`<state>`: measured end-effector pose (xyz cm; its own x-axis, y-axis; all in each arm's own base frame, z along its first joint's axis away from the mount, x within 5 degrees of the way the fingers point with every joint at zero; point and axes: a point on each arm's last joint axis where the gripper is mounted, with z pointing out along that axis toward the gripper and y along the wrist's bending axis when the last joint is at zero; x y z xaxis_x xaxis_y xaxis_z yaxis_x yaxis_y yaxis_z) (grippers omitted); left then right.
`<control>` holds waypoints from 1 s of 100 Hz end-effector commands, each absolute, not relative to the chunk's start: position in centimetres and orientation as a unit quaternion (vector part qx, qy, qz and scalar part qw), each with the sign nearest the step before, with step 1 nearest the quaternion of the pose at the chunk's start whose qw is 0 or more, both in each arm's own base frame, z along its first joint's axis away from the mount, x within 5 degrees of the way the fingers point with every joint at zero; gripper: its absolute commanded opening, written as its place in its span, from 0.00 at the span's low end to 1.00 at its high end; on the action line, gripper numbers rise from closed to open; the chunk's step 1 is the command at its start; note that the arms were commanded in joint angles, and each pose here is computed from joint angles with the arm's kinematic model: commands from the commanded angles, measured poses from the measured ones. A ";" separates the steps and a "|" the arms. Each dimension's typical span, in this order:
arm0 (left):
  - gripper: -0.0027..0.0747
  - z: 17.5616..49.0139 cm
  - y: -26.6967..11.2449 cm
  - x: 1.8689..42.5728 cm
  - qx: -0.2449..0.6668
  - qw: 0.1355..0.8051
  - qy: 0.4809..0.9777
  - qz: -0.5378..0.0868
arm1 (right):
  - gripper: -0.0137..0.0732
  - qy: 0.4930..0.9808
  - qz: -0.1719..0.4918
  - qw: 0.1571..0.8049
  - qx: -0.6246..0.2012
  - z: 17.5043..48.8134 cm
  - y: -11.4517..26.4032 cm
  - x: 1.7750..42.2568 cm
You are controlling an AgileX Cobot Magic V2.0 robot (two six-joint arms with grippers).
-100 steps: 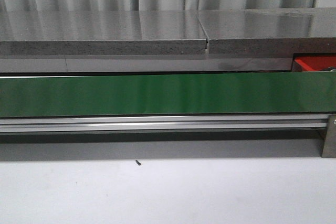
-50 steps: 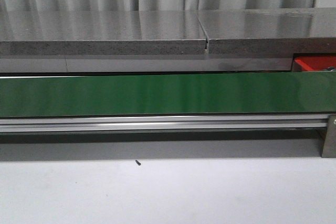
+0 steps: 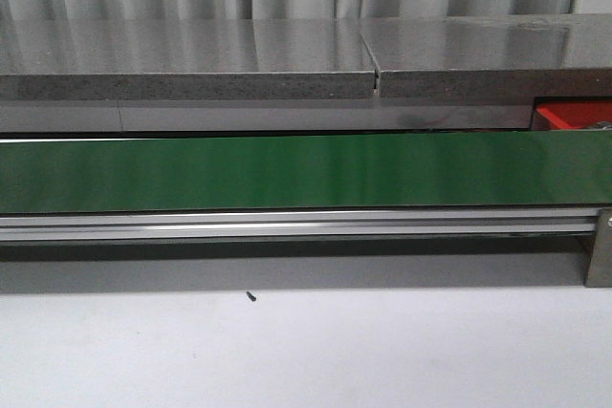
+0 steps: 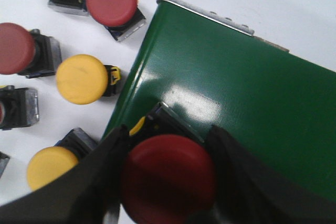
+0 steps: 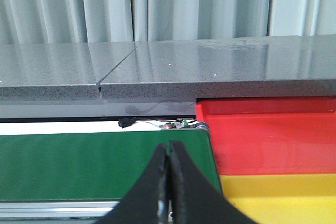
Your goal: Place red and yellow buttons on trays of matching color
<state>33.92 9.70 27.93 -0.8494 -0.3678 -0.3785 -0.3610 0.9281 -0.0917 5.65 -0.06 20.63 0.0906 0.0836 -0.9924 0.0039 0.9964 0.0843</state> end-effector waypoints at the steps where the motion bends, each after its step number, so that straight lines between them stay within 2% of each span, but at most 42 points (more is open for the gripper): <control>1: 0.25 29.7 9.2 34.6 -0.182 0.242 0.953 -0.011 | 0.03 0.639 0.024 0.769 0.024 21.4 0.0 5.4; 18: 0.26 28.5 9.0 35.1 -0.179 0.226 0.958 -0.013 | 0.03 0.639 0.024 0.769 0.024 21.4 0.0 5.4; 25: 0.29 28.5 9.0 35.2 -0.166 0.228 0.959 -0.010 | 0.03 0.639 0.024 0.769 0.024 21.4 0.0 5.4; 30: 0.37 28.6 9.0 35.2 -0.161 0.229 0.960 -0.012 | 0.03 0.639 0.024 0.769 0.024 21.4 0.0 5.4; 42: 0.67 28.7 8.7 35.2 -0.166 0.229 0.959 -0.028 | 0.03 0.639 0.024 0.769 0.024 21.4 0.0 5.4; 48: 0.75 28.9 8.5 35.1 -0.170 0.230 0.958 -0.038 | 0.03 0.639 0.024 0.769 0.024 21.4 0.0 5.4; 67: 0.75 30.7 8.2 34.4 -0.170 0.257 0.950 -0.040 | 0.03 0.639 0.024 0.769 0.024 21.4 0.0 5.4; 100: 0.75 35.7 8.4 31.1 -0.189 0.333 0.923 -0.044 | 0.03 0.639 0.024 0.769 0.024 21.4 0.0 5.4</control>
<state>32.43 8.14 32.01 -0.7992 -0.3611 -0.4806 -0.3130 0.9325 -0.1802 5.65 -0.06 20.63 0.0906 0.0836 -0.9924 0.0039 0.9964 0.0843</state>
